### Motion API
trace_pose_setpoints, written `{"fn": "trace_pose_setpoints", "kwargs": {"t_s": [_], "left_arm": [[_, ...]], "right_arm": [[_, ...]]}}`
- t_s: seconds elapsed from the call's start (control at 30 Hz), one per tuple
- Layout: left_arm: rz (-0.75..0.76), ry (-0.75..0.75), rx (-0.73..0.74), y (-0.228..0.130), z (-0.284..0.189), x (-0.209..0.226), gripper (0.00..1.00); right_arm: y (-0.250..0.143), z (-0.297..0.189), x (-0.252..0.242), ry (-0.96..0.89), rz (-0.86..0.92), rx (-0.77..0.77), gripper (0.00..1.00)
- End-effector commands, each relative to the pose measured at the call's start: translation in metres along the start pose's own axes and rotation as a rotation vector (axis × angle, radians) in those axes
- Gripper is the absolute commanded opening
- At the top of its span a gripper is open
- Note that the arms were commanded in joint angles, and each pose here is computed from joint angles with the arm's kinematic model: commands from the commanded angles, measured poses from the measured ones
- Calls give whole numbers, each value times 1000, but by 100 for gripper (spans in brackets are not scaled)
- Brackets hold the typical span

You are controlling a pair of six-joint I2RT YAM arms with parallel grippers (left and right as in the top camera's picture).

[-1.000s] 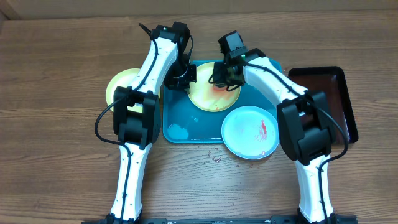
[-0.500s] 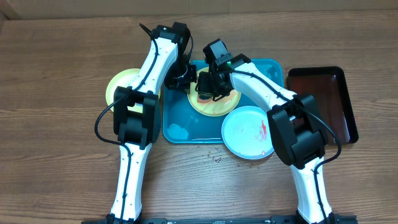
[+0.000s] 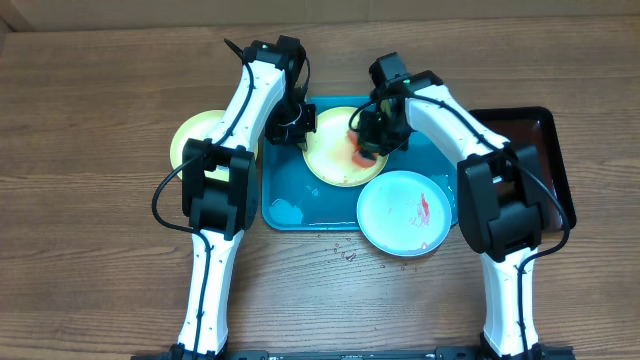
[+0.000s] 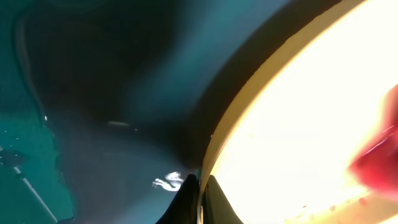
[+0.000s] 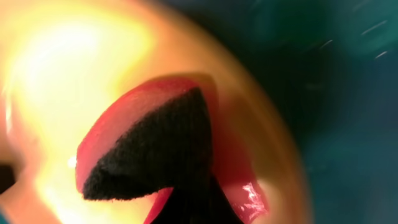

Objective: Clean dirty plates on tray and stack at the side
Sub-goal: 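Scrub the yellow plate with the sponge while the left gripper holds it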

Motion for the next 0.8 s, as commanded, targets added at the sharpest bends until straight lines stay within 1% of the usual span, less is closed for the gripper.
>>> {"fn": "trace_pose_setpoints", "kwargs": {"t_s": [0.0, 0.13, 0.27, 0.33, 0.43, 0.6, 0.7, 0.77], "left_arm": [[-11, 24, 10, 4, 5, 15, 5], [-11, 25, 10, 4, 5, 15, 5], [-11, 23, 10, 4, 5, 15, 4], [-10, 21, 7, 4, 5, 15, 4], [-9, 18, 1, 6, 4, 14, 4], [-8, 12, -1, 6, 5, 14, 4], [-7, -9, 2, 6, 5, 11, 4], [-7, -9, 1, 6, 5, 11, 5]], "right_arm": [[20, 2, -32, -199, -6, -115, 4], [32, 3, -14, -130, -72, -191, 4], [28, 8, 22, 36, -167, -189, 3], [22, 10, 37, 86, -196, -172, 4], [9, 14, 53, 111, -229, -141, 4], [-11, 20, 73, 147, -234, -77, 4], [-22, 22, 78, 166, -223, -24, 4], [-28, 22, 74, 149, -212, 17, 4]]}}
Point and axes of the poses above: each gripper's point midway between its finger pads, its own z axis out along the fingers, its own x axis along the line the jaws close on, y = z × x, the point moved 7 cm from there along -z, back along the fingers, and after that the axes turned 2 degrees about -z, right-handed, at the moved point
